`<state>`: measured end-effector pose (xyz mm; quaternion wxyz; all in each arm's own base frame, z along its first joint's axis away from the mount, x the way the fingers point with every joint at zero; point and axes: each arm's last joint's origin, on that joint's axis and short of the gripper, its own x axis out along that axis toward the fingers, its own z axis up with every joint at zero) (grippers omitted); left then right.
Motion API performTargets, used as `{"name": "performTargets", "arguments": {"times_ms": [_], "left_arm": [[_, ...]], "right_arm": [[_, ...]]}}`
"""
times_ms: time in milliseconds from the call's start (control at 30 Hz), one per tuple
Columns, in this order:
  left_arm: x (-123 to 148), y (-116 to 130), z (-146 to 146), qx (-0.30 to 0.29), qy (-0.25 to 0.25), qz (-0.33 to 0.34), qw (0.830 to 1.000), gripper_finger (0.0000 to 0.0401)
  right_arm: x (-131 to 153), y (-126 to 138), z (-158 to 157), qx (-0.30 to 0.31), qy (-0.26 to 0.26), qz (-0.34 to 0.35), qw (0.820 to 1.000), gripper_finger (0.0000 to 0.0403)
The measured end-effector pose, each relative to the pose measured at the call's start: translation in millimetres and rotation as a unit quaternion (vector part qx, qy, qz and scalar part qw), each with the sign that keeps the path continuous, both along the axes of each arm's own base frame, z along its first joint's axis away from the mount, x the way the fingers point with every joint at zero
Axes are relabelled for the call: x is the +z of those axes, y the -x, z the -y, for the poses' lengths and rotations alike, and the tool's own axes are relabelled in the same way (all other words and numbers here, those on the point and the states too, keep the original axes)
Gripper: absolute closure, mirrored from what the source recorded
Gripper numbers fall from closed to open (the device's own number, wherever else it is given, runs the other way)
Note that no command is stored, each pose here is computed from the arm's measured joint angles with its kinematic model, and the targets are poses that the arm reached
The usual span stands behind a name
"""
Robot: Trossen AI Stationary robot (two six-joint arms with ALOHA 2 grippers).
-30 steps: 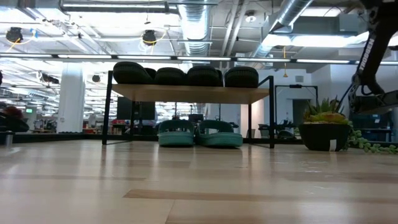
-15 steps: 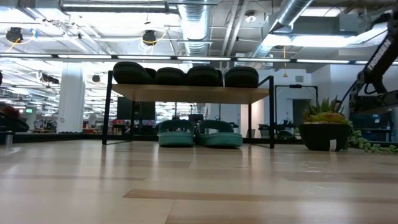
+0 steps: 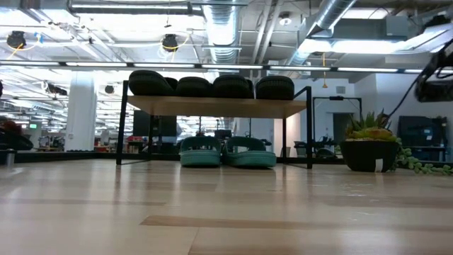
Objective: Pick and place slides into the shelf
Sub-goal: Return to Home Position
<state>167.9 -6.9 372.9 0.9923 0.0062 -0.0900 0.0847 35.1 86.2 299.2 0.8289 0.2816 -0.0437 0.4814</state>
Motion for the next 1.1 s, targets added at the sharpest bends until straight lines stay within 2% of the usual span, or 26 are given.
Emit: {"name": "performTargets", "arguments": {"times_ms": [233, 467, 567, 833, 1000, 1100], "left_arm": [[2, 0, 0, 0.001, -0.004, 0.013, 1.0, 0.031], [2, 0, 1, -0.014, -0.007, 0.011, 1.0, 0.031], [1, 0, 1, -0.016, -0.007, 0.005, 1.0, 0.031], [0, 0, 3, -0.023, -0.01, 0.0, 1.0, 0.031], [-5, 1, 2, -0.001, -0.001, -0.024, 1.0, 0.031], [-11, 1, 2, 0.003, -0.003, -0.016, 1.0, 0.031]], "right_arm": [[-6, -27, -4, 0.018, 0.017, -0.027, 0.999, 0.0305], [-4, -45, 14, 0.006, 0.05, 0.027, 0.998, 0.0305], [-4, -45, 27, -0.031, 0.069, 0.046, 0.996, 0.0305], [-12, -41, 51, -0.118, 0.104, 0.026, 0.987, 0.0305], [-18, -41, 63, -0.238, 0.147, 0.029, 0.96, 0.0305], [-19, -40, 68, -0.278, 0.163, 0.031, 0.946, 0.0305]]}}
